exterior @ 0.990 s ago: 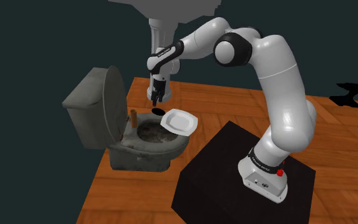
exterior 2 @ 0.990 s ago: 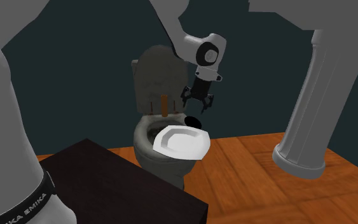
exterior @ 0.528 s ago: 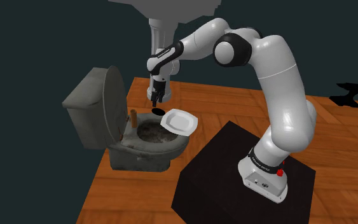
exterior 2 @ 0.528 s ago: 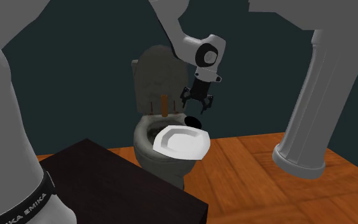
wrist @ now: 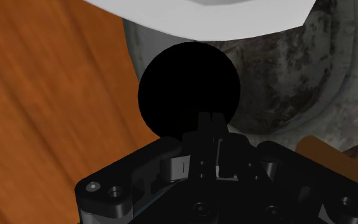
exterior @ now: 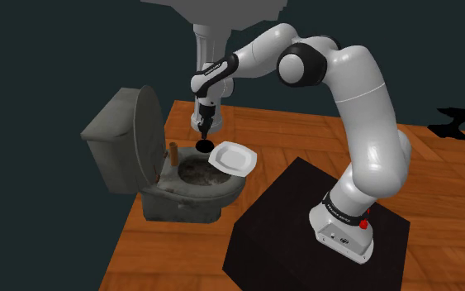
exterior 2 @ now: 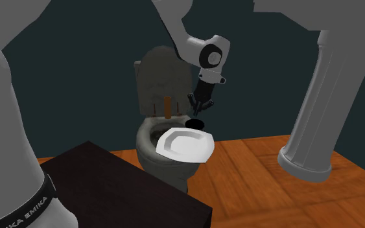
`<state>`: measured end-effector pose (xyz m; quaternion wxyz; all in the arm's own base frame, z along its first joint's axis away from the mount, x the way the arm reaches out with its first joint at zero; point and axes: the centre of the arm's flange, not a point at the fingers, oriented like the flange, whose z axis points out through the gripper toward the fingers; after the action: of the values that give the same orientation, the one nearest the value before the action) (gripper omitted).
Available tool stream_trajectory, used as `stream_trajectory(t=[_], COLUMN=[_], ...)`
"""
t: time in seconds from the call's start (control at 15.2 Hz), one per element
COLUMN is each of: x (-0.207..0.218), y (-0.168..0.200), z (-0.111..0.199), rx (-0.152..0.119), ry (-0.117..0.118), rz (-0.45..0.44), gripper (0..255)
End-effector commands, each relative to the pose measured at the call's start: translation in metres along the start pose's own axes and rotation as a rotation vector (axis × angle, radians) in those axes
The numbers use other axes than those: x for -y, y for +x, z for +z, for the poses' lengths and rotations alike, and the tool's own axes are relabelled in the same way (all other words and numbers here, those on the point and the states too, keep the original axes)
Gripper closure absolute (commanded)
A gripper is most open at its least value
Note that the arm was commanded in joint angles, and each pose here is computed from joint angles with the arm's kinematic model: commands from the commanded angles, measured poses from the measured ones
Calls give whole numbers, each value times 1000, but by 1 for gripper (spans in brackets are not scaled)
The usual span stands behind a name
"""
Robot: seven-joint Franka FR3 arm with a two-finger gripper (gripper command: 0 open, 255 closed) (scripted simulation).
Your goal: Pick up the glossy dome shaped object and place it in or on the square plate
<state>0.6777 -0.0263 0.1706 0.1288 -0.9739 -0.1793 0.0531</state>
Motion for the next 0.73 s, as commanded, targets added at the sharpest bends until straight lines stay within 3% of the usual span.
stream_trajectory(t=[0.0,0.66], x=[0,13], y=[0,-3], z=[0,-46], rx=[0,0], ry=[0,0], rz=[0,0], gripper=[255,255])
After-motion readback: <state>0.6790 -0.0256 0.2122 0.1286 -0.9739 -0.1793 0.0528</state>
